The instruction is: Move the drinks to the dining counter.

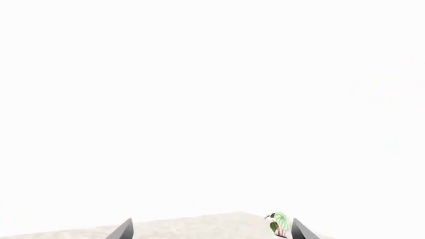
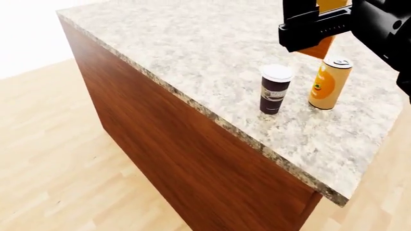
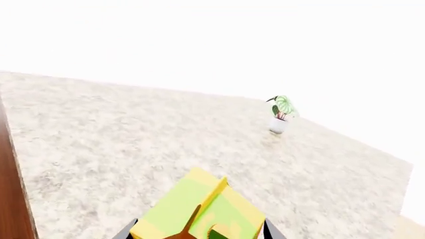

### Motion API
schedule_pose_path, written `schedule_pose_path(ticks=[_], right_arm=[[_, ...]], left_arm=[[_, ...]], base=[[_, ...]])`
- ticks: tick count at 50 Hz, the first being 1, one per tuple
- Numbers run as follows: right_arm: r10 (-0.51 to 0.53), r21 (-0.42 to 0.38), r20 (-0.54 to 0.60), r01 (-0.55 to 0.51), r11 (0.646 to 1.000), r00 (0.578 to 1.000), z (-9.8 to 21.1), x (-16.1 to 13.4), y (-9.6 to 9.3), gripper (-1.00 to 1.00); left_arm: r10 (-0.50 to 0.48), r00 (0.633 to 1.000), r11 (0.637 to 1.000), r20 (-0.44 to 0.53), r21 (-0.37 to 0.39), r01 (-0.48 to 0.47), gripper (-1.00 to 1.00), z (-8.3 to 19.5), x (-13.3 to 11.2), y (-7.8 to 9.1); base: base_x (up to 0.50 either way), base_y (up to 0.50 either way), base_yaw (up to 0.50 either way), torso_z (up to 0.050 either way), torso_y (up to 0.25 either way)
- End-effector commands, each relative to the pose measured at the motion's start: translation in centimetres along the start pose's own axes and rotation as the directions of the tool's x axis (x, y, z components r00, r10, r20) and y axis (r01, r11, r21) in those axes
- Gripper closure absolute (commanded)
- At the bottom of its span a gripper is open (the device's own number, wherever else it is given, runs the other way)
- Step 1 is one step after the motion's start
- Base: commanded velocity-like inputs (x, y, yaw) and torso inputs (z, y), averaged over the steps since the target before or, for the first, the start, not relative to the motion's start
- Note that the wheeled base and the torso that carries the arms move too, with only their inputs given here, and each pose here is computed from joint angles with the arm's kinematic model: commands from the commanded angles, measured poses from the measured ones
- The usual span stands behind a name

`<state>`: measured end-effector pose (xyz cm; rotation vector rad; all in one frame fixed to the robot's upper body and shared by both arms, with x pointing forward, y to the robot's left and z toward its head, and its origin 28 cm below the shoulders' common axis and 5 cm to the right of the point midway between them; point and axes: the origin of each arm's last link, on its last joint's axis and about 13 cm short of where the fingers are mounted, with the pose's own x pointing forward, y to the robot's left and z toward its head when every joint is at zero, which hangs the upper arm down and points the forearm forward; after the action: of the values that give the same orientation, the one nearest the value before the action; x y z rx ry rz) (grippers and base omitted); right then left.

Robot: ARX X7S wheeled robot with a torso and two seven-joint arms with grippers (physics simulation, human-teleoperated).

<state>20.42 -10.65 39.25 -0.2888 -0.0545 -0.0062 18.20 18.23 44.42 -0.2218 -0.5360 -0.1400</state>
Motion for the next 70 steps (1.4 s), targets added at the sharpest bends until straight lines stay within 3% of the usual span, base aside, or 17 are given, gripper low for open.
schedule_pose_path(ticks=[1, 17, 18, 27, 53, 70], right_arm=[[-0.048, -0.019, 0.047, 0.049, 0.999, 0.998, 0.7, -0.1, -0.5, 1.0], [-0.095, 0.023, 0.012, 0.095, 0.995, 0.995, 0.7, -1.5, -1.5, 1.0], [-0.087, -0.009, -0.012, 0.086, 0.996, 0.996, 0.5, -1.6, -1.4, 1.0], [-0.115, 0.015, -0.05, 0.116, 0.993, 0.992, -1.0, -3.2, -2.1, 1.0], [-0.099, 0.05, -0.19, 0.111, 0.993, 0.977, -6.3, -3.5, -1.5, 1.0], [-0.089, 0.031, -0.205, 0.097, 0.995, 0.975, -6.1, -4.1, -1.2, 1.0]], left_arm=[[-0.001, 1.0, 1.0, 0.004, -0.001, 0.001, -1.0, 0.0, 0.0, 0.0], [0.002, 1.0, 1.0, 0.001, 0.0, -0.002, -1.0, 0.1, -0.1, 0.0], [0.003, 1.0, 1.0, 0.001, 0.0, -0.003, -1.0, 0.1, 0.0, 0.1], [0.006, 1.0, 1.0, 0.0, 0.0, -0.006, -1.0, 0.1, 0.0, 0.1], [0.002, 1.0, 1.0, -0.003, 0.001, -0.002, -1.0, -0.1, 0.0, 0.0], [0.004, 1.0, 1.0, -0.004, 0.003, -0.004, -1.0, -0.2, 0.0, 0.0]], base=[[0.0, 0.0, 0.0, 0.0, 0.0], [0.0, 0.0, 0.0, 0.001, 0.002], [0.0, 0.0, 0.0, 0.0, 0.0], [0.0, 0.0, 0.0, 0.0, 0.001], [0.0, 0.0, 0.0, 0.001, 0.002], [0.0, 0.0, 0.0, 0.001, 0.001]])
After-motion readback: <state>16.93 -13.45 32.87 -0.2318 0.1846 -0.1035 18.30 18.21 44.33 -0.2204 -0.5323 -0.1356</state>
